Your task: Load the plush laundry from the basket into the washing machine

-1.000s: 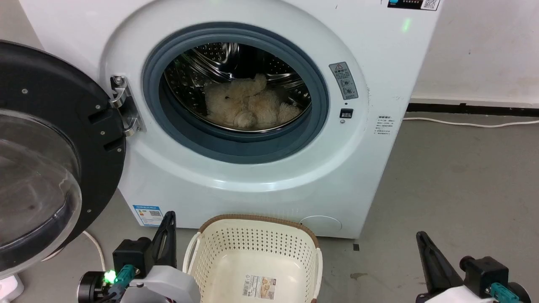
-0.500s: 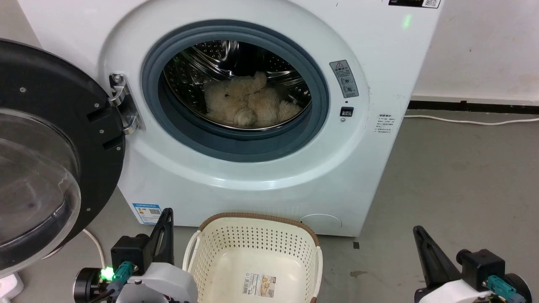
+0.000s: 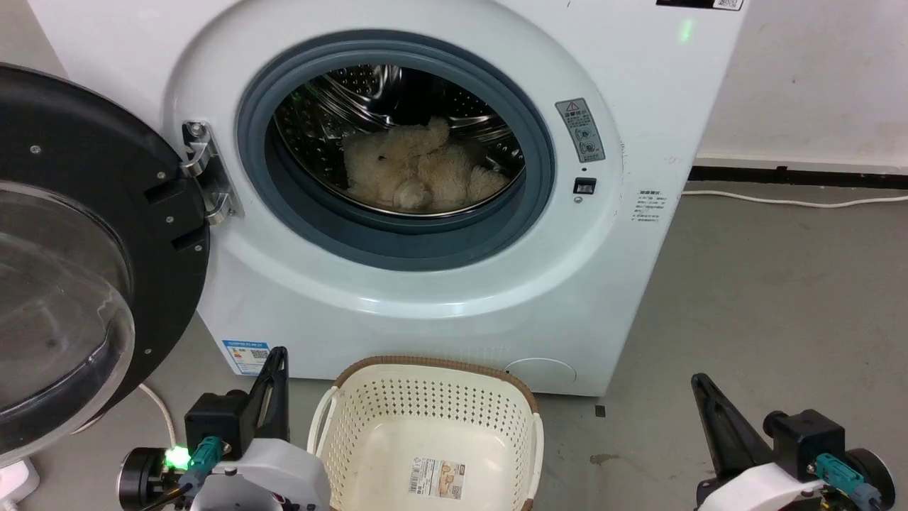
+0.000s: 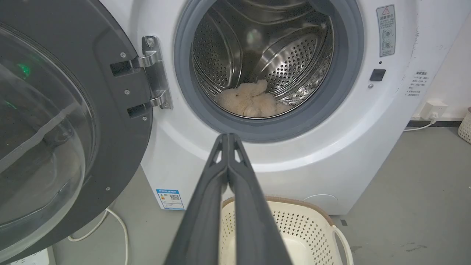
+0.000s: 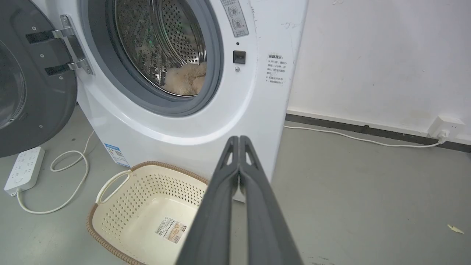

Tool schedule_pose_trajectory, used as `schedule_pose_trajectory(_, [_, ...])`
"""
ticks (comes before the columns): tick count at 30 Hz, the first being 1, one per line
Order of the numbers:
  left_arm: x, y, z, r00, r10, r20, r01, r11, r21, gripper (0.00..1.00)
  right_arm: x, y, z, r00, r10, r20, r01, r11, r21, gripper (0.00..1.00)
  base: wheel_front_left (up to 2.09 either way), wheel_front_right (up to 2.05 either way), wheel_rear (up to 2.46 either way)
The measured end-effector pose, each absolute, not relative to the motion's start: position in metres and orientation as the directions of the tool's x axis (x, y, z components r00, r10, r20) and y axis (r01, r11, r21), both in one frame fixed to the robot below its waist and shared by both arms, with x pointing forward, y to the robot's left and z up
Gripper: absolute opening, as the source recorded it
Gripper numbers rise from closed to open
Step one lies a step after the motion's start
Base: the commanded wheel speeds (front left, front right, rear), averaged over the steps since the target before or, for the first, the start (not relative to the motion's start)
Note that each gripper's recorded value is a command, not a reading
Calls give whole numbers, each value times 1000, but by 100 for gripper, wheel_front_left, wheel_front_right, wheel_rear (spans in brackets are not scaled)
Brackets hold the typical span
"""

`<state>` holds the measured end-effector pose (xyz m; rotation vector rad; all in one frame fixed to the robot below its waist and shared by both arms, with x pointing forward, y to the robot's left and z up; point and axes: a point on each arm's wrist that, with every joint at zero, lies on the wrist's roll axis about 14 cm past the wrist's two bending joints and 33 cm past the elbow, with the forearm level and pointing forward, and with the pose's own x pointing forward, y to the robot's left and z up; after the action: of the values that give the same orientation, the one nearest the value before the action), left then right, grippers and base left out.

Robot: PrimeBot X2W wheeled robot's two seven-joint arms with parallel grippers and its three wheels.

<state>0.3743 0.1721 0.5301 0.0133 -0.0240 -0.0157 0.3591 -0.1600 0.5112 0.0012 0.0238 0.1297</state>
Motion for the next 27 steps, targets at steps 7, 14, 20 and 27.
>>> schedule_pose_trajectory(7, [375,174,531,1000,-14,22,13,1000,26,0,363,-160,517,991,131,-14,-131,991,-11,0,0,0,0])
schedule_pose_trajectory(14, [376,176,532,1000,-7,20,6,999,34,0,365,-159,517,991,131,-26,-132,991,-25,0,0,0,0])
schedule_pose_trajectory(20, [376,175,533,1000,-6,16,5,999,39,0,368,-159,519,991,132,-27,-133,990,-36,0,0,0,0])
schedule_pose_trajectory(27, [377,177,533,1000,1,13,-1,999,43,0,369,-159,522,991,132,-21,-133,990,-40,0,0,0,0])
